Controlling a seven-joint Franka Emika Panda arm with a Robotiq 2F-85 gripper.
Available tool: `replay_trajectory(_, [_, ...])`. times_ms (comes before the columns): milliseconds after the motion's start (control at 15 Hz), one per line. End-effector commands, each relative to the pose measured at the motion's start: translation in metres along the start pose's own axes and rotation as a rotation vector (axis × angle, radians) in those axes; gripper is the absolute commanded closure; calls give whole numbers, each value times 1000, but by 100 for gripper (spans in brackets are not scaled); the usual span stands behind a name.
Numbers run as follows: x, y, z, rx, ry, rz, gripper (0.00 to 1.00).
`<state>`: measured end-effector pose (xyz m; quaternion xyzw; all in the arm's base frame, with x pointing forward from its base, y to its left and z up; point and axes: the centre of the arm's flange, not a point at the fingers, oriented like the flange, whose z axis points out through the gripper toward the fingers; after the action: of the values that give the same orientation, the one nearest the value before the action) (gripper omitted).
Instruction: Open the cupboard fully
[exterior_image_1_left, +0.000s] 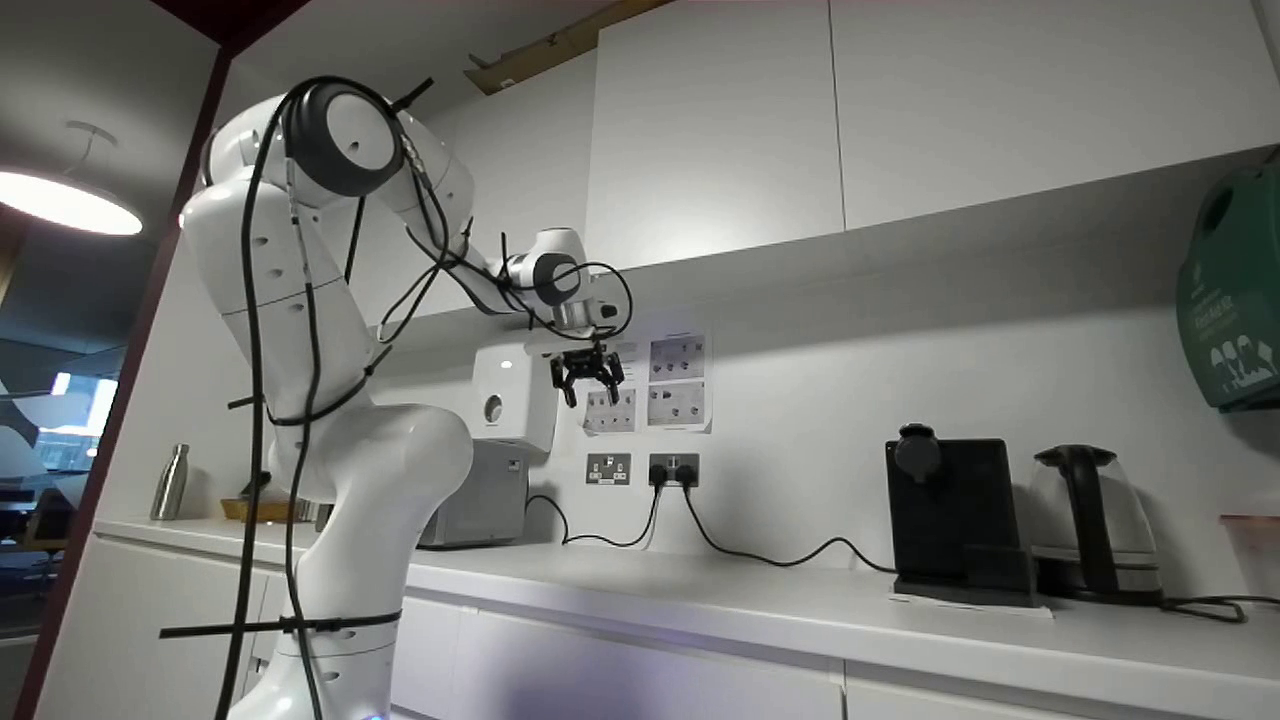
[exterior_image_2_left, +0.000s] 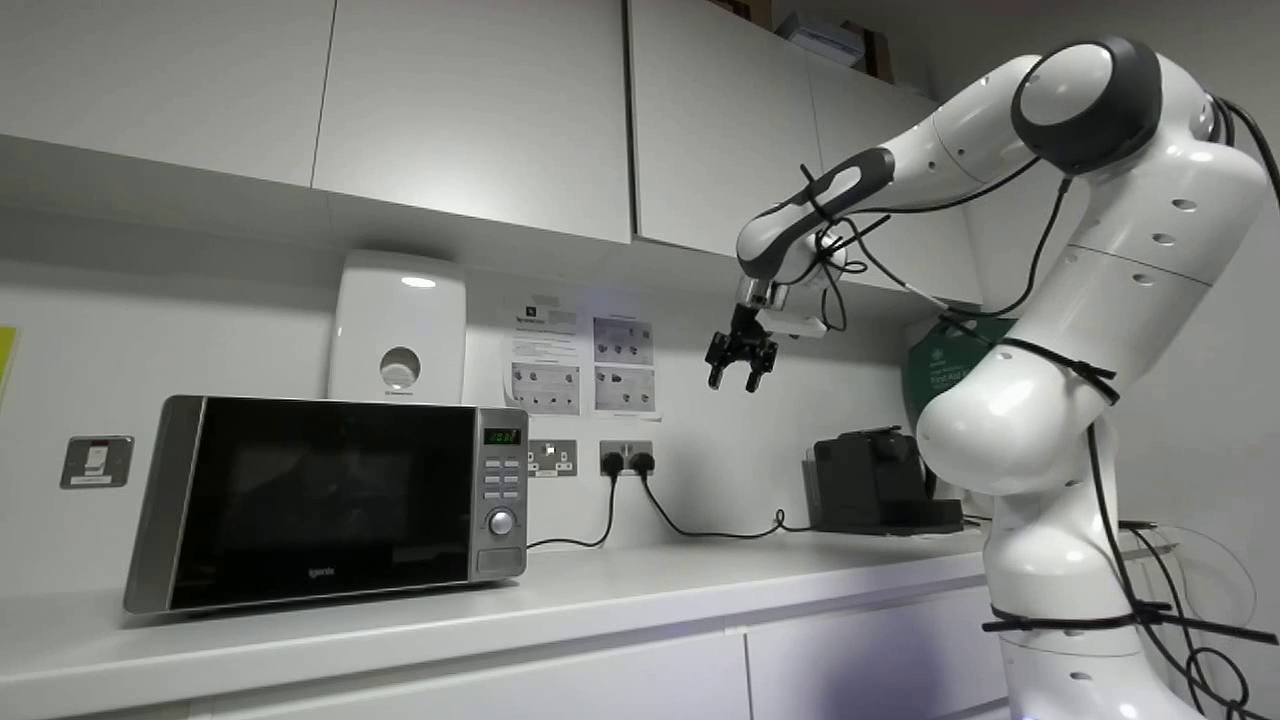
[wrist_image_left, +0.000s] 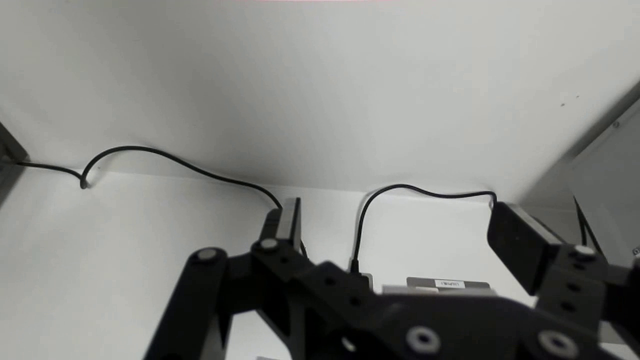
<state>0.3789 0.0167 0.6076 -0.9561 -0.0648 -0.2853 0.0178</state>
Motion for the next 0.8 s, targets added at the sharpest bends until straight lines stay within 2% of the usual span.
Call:
replay_trajectory(0, [-3, -5, -24, -68, 118, -33, 0])
replay_trajectory(400, [5, -31, -74, -235, 401, -98, 0])
replay_trajectory(467, [12, -27, -68, -166, 333, -103, 0])
replay_trajectory(733, [11, -28, -69, -171, 339, -101, 0])
